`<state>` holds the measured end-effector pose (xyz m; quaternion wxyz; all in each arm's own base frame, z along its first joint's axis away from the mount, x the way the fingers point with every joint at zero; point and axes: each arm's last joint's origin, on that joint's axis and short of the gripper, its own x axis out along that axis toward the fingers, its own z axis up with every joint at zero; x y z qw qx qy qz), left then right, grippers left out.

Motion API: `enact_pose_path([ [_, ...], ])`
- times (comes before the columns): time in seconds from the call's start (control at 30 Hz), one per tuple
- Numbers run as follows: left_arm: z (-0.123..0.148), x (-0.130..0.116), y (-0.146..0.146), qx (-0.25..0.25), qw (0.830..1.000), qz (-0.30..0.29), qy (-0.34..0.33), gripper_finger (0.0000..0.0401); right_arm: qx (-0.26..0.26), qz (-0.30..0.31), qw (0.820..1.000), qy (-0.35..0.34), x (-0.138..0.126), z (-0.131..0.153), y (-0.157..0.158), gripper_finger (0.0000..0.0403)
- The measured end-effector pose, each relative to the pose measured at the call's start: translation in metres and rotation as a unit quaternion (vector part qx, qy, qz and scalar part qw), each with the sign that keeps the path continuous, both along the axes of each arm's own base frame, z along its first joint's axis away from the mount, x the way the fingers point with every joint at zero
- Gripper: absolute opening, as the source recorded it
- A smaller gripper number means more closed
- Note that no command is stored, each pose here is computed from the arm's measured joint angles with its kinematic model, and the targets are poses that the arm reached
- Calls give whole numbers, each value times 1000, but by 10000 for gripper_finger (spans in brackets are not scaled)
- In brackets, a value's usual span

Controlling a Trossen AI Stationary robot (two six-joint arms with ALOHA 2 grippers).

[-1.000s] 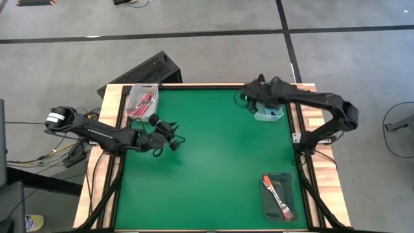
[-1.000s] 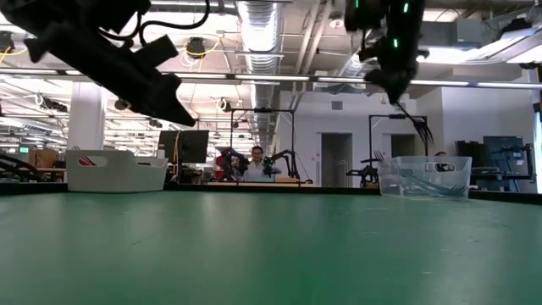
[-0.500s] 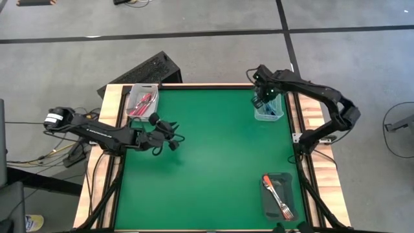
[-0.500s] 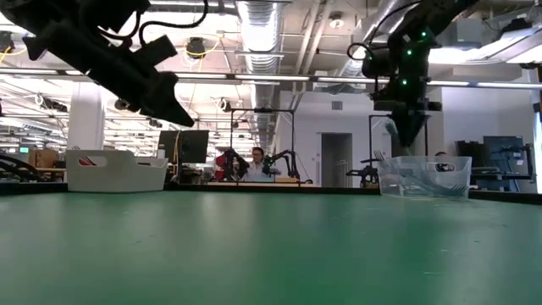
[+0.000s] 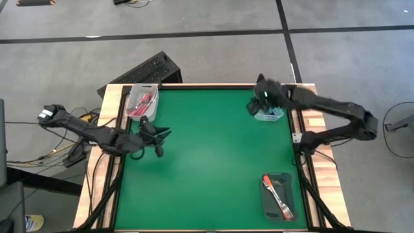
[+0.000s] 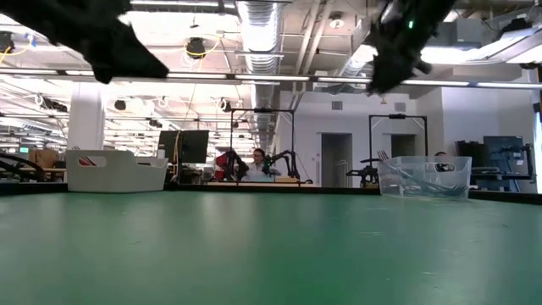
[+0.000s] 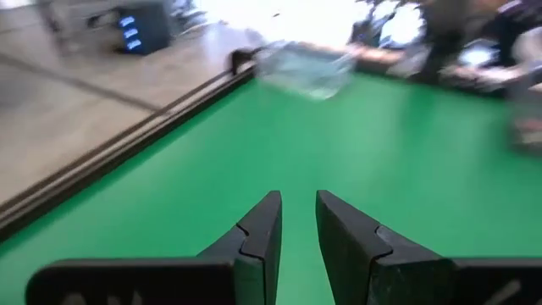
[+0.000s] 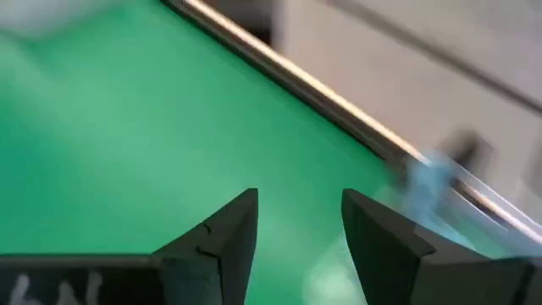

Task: Sort silverware by color (type)
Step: Return to Home Position

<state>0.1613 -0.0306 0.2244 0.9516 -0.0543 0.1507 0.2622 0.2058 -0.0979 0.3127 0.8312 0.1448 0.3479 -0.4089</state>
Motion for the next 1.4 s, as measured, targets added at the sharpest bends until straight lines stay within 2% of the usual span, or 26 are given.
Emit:
enact_pose_path([
  [0.07,2,-6,-9,-5,999,-26,-28,64,-27,50,995,-78,8,-3,26,191],
  [0.13,0,-8,-18,3,997,-47,-66,64,-45,107,979,-165,16,-10,51,183],
  [0.27,-9,-8,-30,18,985,-101,-141,64,-63,205,921,-324,32,-34,98,163],
  [0.33,-11,-7,-32,30,980,-121,-156,64,-72,244,897,-361,36,-43,117,151],
  [0.37,-11,-8,-32,32,979,-123,-161,64,-77,258,892,-362,37,-46,124,143],
  [0.47,-2,-10,-30,44,979,-113,-166,64,-96,281,900,-319,34,-46,132,117],
  [0.57,16,-16,-26,66,977,-110,-168,64,-96,284,904,-303,20,-29,129,87],
  [0.67,36,-26,-20,78,974,-110,-184,64,-103,297,896,-313,0,-14,125,57],
  [0.8,35,-40,-13,95,972,-109,-188,64,-112,308,891,-313,-26,-5,122,21],
  [0.9,16,-44,-10,90,973,-109,-182,64,-115,312,887,-321,-38,-19,121,9],
  [1.07,-12,-49,-7,82,972,-102,-195,64,-123,291,876,-363,-47,-49,115,23],
  [1.2,-8,-55,-3,102,969,-86,-210,64,-130,275,868,-393,-48,-66,101,20],
  [1.3,-1,-62,1,112,963,-81,-231,64,-99,284,862,-407,-47,-71,89,14],
  [1.4,0,-70,5,116,961,-79,-238,64,-73,293,868,-393,-46,-77,80,14],
])
